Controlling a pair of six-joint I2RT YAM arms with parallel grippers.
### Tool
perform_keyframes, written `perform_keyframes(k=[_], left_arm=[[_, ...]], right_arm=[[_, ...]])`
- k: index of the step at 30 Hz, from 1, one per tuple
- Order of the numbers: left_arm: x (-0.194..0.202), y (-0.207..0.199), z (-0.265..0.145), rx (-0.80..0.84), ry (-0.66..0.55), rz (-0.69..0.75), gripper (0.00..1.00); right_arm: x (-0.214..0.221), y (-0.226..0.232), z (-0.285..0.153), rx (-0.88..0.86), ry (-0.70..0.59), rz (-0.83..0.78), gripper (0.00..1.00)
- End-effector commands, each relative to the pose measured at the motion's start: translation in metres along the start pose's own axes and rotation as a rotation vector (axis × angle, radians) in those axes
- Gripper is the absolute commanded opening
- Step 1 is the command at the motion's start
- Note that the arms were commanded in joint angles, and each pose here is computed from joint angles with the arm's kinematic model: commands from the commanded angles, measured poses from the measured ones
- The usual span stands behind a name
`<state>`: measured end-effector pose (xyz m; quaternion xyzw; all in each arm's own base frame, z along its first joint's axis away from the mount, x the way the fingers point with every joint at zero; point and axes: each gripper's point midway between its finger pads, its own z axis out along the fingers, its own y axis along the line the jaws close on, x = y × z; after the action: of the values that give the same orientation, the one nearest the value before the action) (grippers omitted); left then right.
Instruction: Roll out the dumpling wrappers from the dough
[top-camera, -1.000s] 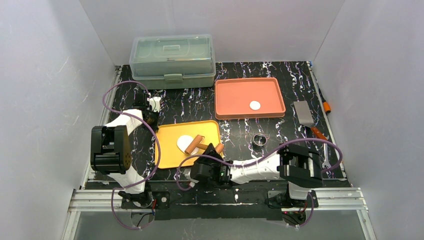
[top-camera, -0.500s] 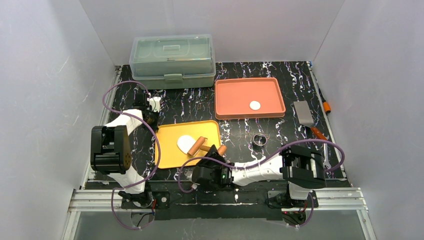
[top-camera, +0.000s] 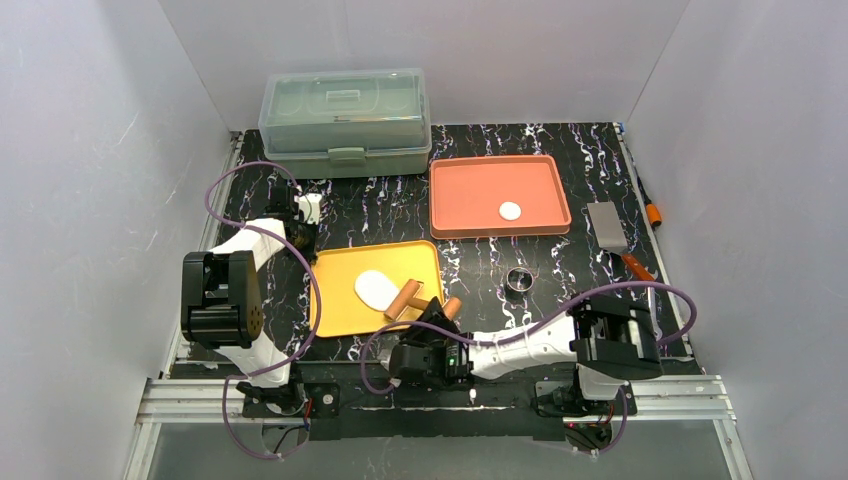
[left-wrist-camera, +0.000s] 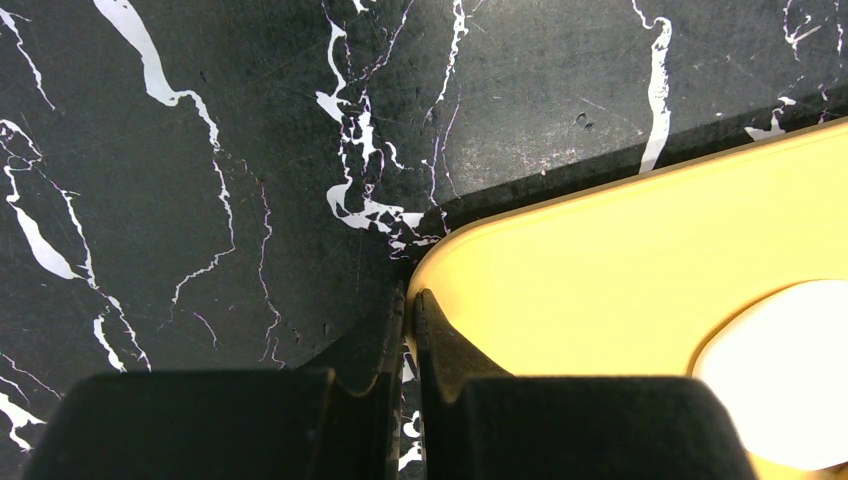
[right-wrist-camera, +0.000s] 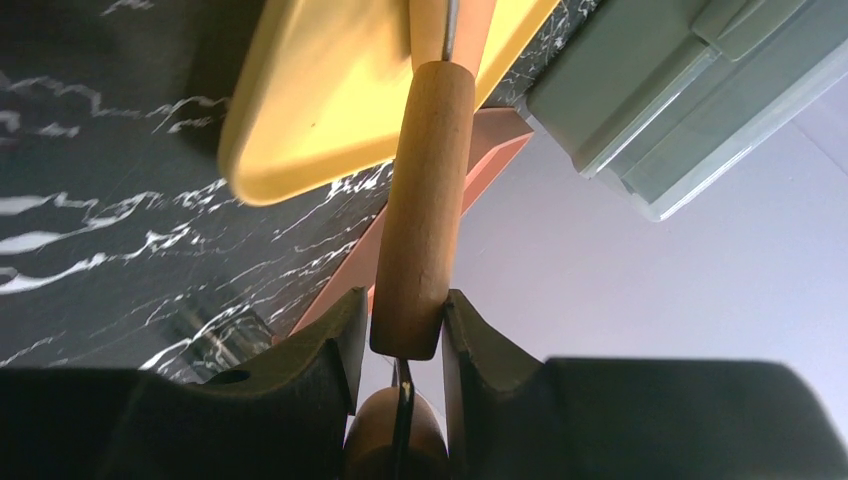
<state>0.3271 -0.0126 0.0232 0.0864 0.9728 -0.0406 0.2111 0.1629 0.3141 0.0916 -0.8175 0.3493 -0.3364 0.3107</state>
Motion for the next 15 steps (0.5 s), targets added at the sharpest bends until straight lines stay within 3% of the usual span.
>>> perform_keyframes(k=[1,8,15], left_arm=[[0.027,-0.007,0.006,0.029,0.090,0.010,0.00],[0.027,-0.008,0.004,0.031,0.085,0.010,0.00],[0.027,-0.009,0.004,0.037,0.085,0.012,0.00]], right_arm=[[0.000,0.037,-0.008,-0.185,-0.054,-0.103,0.01],[0.022,-0.083,-0.025,-0.171,-0.162,0.435,0.01],[0.037,-0.123,-0.035,-0.284,-0.245,0.728,0.01]])
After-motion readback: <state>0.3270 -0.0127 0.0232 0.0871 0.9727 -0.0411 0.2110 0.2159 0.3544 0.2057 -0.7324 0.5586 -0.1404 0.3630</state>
